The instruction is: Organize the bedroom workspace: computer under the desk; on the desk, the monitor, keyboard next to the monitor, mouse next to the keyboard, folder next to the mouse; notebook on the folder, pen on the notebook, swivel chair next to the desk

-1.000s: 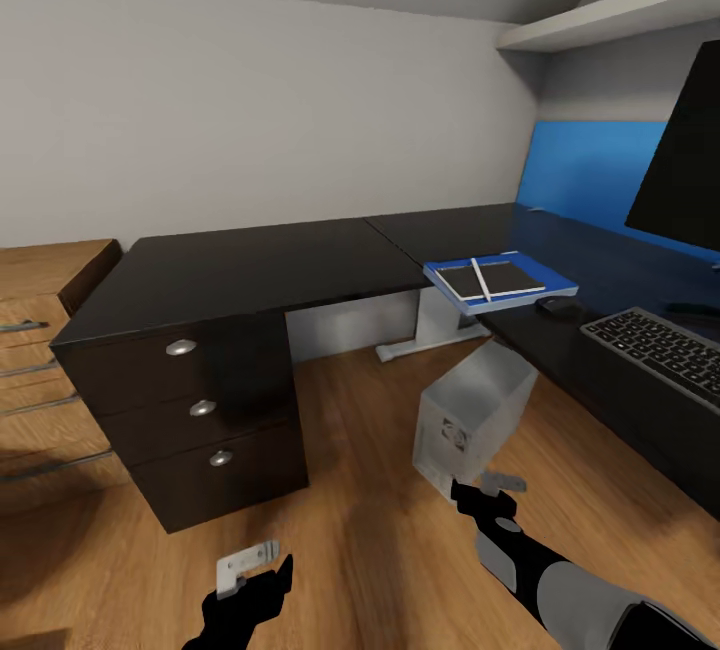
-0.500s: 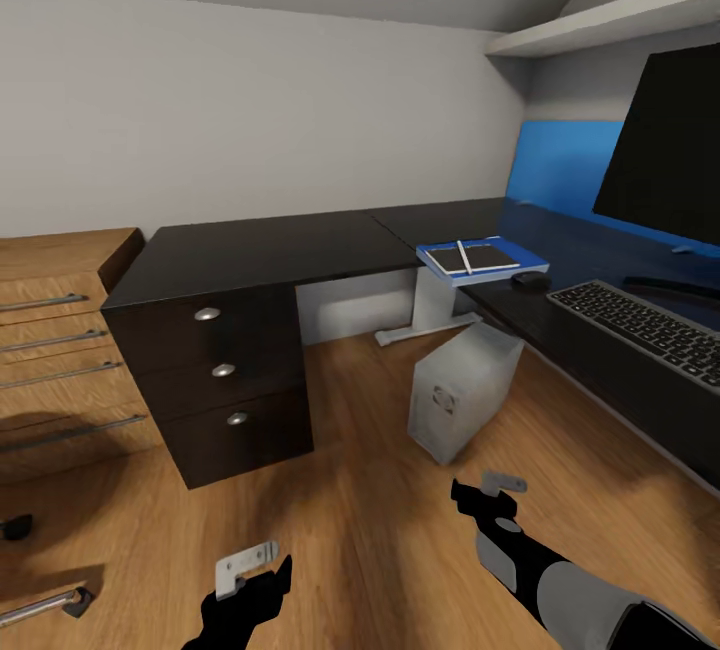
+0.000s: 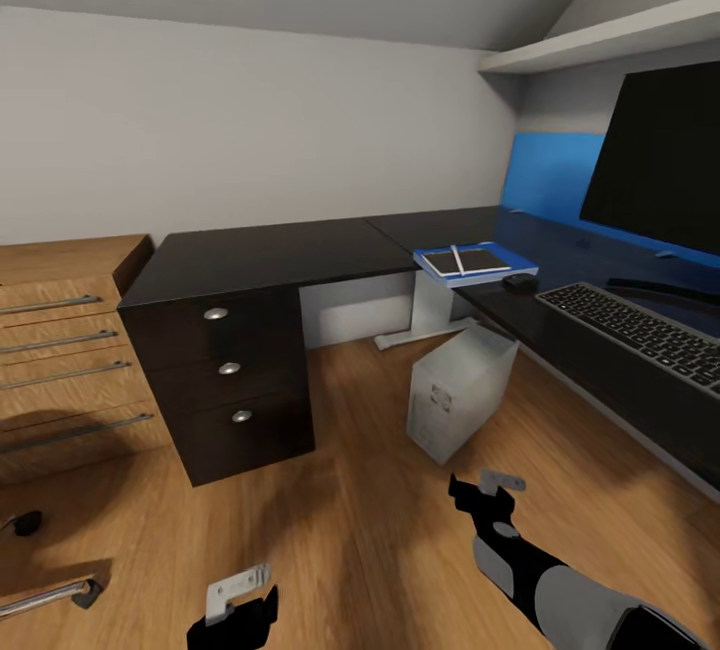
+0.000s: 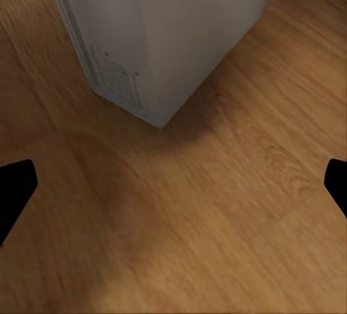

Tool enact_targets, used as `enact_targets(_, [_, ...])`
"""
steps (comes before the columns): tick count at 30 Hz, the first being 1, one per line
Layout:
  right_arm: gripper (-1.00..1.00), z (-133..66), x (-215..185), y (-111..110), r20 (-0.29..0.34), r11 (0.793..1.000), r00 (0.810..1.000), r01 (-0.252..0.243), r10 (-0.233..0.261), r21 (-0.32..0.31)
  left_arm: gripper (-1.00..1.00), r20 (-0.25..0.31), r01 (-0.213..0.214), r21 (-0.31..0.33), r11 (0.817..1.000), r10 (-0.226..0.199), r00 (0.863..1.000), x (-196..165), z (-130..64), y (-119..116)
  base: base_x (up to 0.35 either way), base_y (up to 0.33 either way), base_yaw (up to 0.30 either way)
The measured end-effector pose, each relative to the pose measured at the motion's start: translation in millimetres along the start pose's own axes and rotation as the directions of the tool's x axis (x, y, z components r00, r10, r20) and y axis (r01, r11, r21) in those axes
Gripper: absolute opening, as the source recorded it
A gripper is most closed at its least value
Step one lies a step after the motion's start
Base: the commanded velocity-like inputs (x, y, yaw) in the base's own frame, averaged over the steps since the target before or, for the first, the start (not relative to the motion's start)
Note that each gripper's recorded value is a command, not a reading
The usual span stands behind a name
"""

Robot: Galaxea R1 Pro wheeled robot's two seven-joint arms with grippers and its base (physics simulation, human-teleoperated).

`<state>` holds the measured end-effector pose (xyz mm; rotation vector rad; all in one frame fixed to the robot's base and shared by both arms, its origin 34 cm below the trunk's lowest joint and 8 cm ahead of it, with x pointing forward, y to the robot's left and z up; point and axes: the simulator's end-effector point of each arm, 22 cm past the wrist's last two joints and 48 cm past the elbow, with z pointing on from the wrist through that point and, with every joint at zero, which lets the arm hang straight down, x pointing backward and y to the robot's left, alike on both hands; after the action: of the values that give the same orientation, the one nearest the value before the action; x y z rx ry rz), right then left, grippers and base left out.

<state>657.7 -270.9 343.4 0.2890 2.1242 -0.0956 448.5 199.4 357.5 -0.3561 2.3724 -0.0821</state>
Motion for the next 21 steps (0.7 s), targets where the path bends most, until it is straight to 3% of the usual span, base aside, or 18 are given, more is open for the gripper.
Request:
enact_targets(9, [1.0, -22.5, 26.4, -5.9, -0.004, 1.0, 1.0, 0.009, -0.009, -0.003, 1.0, -0.004, -0.02, -0.033, 0.999, 0.02, 1.0, 1.3, -1.0, 14.8, -0.001, 0.0, 0.0])
enact_targets(21, [1.0, -50.5, 45.6, -14.9, -0.027, 0.999, 0.999, 0.04, -0.04, 0.0, 1.0, -0.027, -0.03, -0.05, 0.998, 0.029, 0.999, -10.8, -12.9, 15.9, 0.0, 0.0, 0.0])
